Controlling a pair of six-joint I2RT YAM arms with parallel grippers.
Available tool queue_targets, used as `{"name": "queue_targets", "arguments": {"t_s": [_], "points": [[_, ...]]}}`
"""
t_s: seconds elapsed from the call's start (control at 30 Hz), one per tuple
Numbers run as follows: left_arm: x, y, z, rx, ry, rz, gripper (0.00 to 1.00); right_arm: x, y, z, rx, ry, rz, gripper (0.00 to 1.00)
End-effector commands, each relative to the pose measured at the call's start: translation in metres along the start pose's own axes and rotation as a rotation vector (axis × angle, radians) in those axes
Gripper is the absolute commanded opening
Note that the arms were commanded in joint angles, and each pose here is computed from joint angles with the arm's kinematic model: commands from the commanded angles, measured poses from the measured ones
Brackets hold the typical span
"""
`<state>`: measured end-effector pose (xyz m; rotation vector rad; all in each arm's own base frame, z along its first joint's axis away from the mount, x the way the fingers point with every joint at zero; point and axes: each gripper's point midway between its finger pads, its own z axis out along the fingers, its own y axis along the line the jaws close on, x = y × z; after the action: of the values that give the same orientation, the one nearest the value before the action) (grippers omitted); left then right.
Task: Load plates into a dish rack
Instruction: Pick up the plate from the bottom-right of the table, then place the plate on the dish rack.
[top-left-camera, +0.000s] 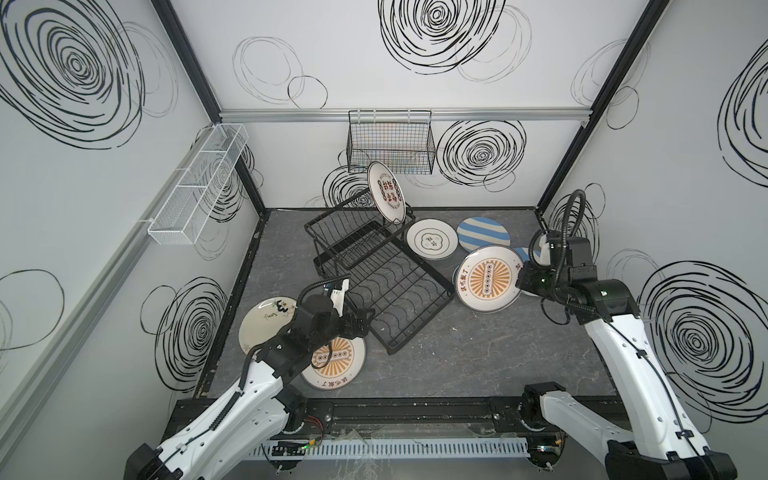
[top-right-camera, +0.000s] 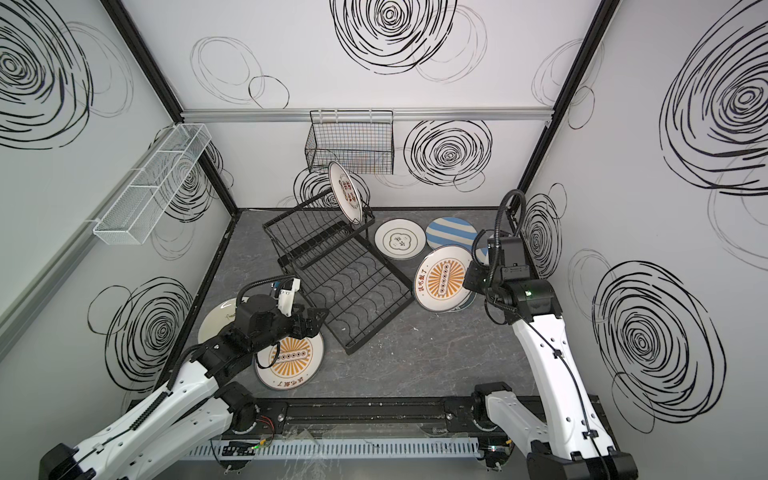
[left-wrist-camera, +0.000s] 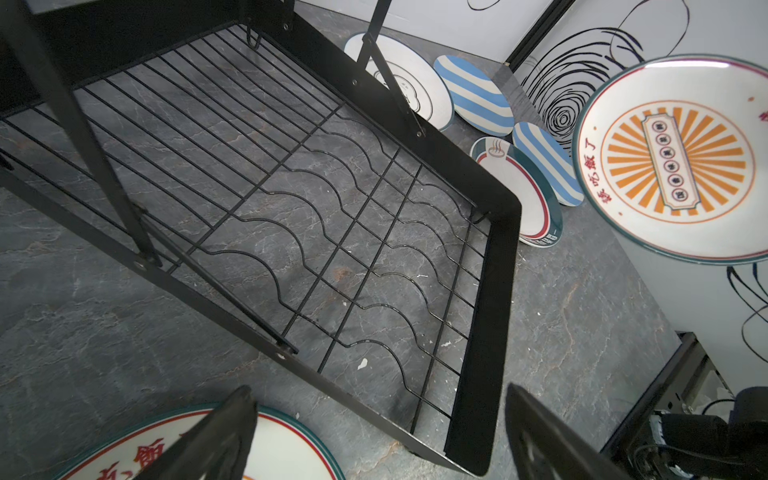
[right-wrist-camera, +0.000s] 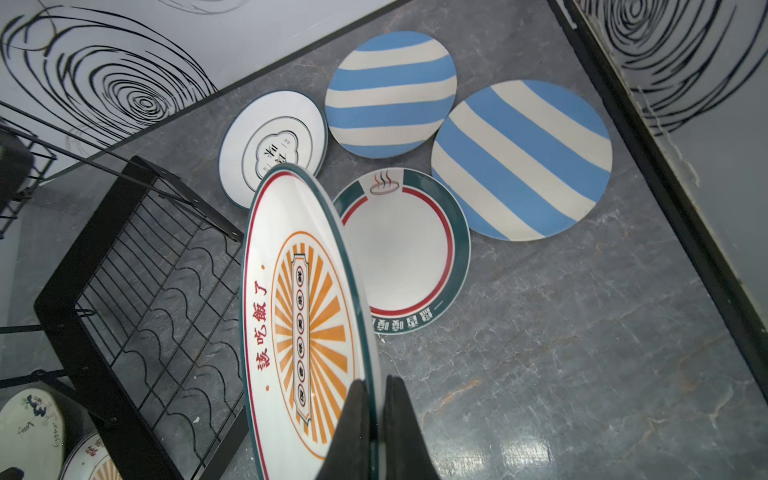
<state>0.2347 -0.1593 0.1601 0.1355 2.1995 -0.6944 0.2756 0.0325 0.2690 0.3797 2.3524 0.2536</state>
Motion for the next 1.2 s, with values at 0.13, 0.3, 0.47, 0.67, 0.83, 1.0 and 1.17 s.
{"name": "queue_targets", "arguments": {"t_s": [0.13, 0.3, 0.47, 0.67, 0.83, 1.0, 1.17], "points": [[-0.005, -0.004, 0.003, 0.030, -0.029, 0.002, 0.96, -0.081, 0.085, -0.044, -0.135, -0.318, -0.148, 0.00], [-0.006, -0.002, 0.001, 0.030, -0.038, -0.015, 0.96, -0.112, 0.142, -0.081, -0.171, -0.508, -0.241, 0.00], [-0.012, 0.007, -0.001, 0.026, -0.049, -0.048, 0.96, -0.125, 0.180, -0.107, -0.191, -0.659, -0.294, 0.00], [-0.021, 0.015, -0.006, 0.019, -0.080, -0.069, 0.96, -0.124, 0.228, -0.136, -0.182, -0.825, -0.356, 0.00], [-0.021, 0.016, -0.005, 0.015, -0.079, -0.061, 0.96, -0.121, 0.260, -0.134, -0.162, -0.900, -0.371, 0.00], [-0.022, 0.016, -0.006, 0.011, -0.086, -0.059, 0.96, -0.121, 0.279, -0.121, -0.099, -0.940, -0.391, 0.00], [-0.023, 0.017, -0.009, 0.005, -0.097, -0.058, 0.96, -0.114, 0.299, -0.096, -0.060, -0.943, -0.428, 0.00]]}}
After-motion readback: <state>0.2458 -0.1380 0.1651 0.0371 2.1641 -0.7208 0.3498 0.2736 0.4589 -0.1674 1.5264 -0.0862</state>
